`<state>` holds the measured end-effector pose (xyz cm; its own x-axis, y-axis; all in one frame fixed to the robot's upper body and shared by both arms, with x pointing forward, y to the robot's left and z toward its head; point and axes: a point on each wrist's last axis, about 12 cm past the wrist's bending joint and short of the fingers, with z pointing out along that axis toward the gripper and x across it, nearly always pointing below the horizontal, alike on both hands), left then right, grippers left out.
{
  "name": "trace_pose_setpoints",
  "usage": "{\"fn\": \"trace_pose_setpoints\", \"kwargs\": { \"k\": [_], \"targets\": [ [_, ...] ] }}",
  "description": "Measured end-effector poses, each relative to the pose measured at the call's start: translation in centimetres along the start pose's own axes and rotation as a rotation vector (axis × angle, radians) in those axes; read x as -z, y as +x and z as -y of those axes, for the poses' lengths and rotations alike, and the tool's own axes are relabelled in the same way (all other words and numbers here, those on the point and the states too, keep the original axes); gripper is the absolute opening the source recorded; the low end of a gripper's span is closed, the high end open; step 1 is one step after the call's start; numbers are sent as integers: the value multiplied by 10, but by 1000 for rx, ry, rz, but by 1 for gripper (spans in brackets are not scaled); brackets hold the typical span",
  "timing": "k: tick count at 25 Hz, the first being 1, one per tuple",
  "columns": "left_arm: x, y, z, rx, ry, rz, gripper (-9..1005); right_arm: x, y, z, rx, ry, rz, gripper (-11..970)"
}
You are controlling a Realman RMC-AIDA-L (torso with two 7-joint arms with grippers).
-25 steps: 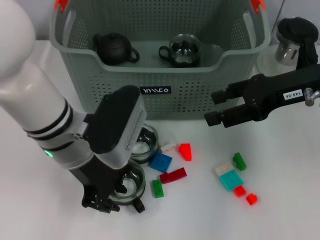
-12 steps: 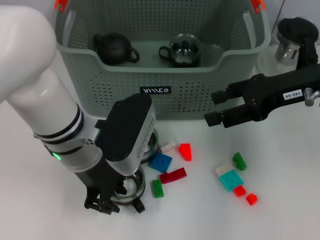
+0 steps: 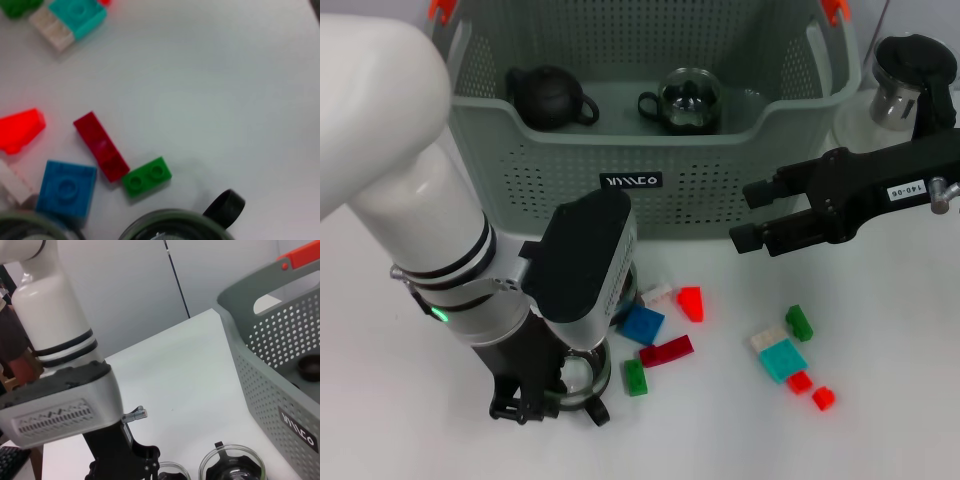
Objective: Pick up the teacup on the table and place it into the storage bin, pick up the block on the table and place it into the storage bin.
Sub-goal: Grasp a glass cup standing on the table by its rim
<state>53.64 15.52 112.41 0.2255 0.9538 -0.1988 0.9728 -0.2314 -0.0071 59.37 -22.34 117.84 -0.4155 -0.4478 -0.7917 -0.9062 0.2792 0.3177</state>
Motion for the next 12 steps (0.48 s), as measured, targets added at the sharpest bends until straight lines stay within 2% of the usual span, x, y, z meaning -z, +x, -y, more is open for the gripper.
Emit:
{"fn": "trace_pose_setpoints", "kwargs": {
  "k": [9, 12],
  "targets": [
    [0, -1, 0, 9, 3, -19, 180, -1, -2, 0, 6, -2, 1, 798],
    [0, -1, 1, 8, 9, -21, 98, -1, -2, 0, 6, -2, 1, 798]
  ]
}}
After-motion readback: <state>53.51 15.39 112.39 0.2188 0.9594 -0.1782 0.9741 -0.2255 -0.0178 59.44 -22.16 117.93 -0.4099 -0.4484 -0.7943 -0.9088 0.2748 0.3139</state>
